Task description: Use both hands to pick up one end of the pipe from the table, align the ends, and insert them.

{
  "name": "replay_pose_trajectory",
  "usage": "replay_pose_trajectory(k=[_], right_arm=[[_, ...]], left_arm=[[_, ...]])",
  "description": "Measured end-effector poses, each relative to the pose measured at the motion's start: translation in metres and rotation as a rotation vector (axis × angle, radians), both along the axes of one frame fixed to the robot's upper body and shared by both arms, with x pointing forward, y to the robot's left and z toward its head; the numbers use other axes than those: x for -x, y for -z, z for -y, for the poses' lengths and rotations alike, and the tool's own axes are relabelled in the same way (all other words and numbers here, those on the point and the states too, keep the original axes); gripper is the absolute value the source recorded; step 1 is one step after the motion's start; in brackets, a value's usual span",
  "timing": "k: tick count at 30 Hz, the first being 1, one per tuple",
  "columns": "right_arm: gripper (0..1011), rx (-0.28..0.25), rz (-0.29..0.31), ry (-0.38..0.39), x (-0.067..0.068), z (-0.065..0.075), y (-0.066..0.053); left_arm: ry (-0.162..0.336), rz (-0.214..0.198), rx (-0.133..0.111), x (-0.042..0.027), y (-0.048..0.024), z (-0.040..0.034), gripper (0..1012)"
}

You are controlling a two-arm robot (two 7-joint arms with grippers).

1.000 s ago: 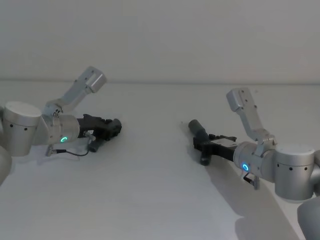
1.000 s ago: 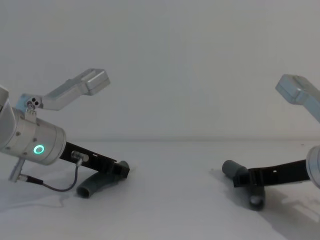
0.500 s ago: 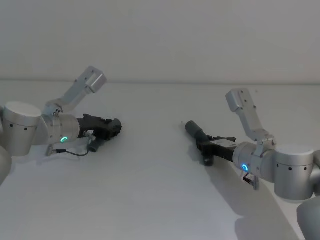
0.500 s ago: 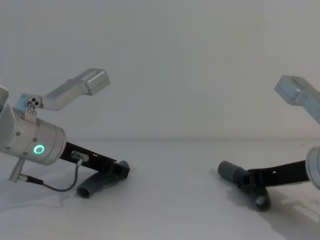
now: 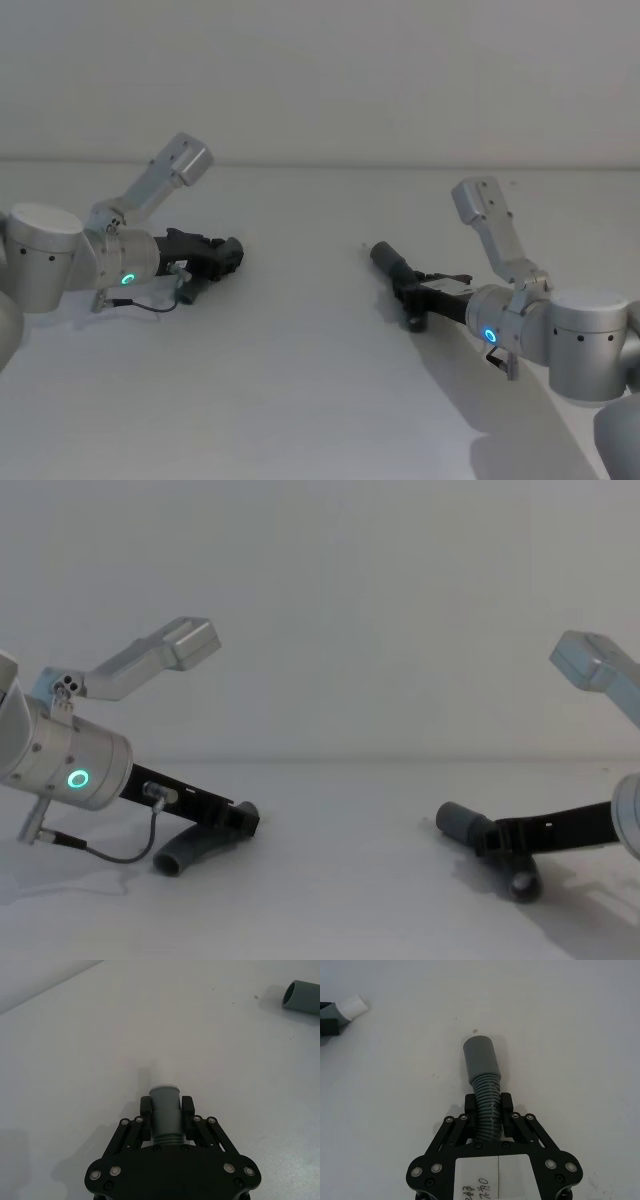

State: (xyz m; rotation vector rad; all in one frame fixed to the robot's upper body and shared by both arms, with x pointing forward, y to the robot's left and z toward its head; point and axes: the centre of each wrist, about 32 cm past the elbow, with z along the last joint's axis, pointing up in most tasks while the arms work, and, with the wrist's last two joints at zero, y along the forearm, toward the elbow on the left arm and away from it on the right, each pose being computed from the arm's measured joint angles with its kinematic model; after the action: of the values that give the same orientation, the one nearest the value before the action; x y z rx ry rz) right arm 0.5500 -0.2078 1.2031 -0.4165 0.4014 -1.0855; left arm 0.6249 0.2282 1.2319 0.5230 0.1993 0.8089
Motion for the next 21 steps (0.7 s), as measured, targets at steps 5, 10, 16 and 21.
replay_pose_trajectory(k=[5,10,16,21], right_arm=[[282,-0.004,0.015,-0.007,0.001,0.001,0.002],[283,-0.016,0.058,-0.025,0.002,0.003,0.002],[283,-0.03,0.115,-0.045,0.004,0.006,0.0],[283,-0.052,0.186,-0.073,0.007,0.011,-0.004]], left_arm=[[0.002,0.006,-0.005,0.0012,-0.0012,0.0016,343],[0.003,0.028,-0.016,0.0038,-0.0064,0.0046,343],[0.01,0.074,-0.032,0.008,-0.0179,0.0078,343],[0.025,0.113,-0.046,0.0112,-0.0285,0.0104,343]])
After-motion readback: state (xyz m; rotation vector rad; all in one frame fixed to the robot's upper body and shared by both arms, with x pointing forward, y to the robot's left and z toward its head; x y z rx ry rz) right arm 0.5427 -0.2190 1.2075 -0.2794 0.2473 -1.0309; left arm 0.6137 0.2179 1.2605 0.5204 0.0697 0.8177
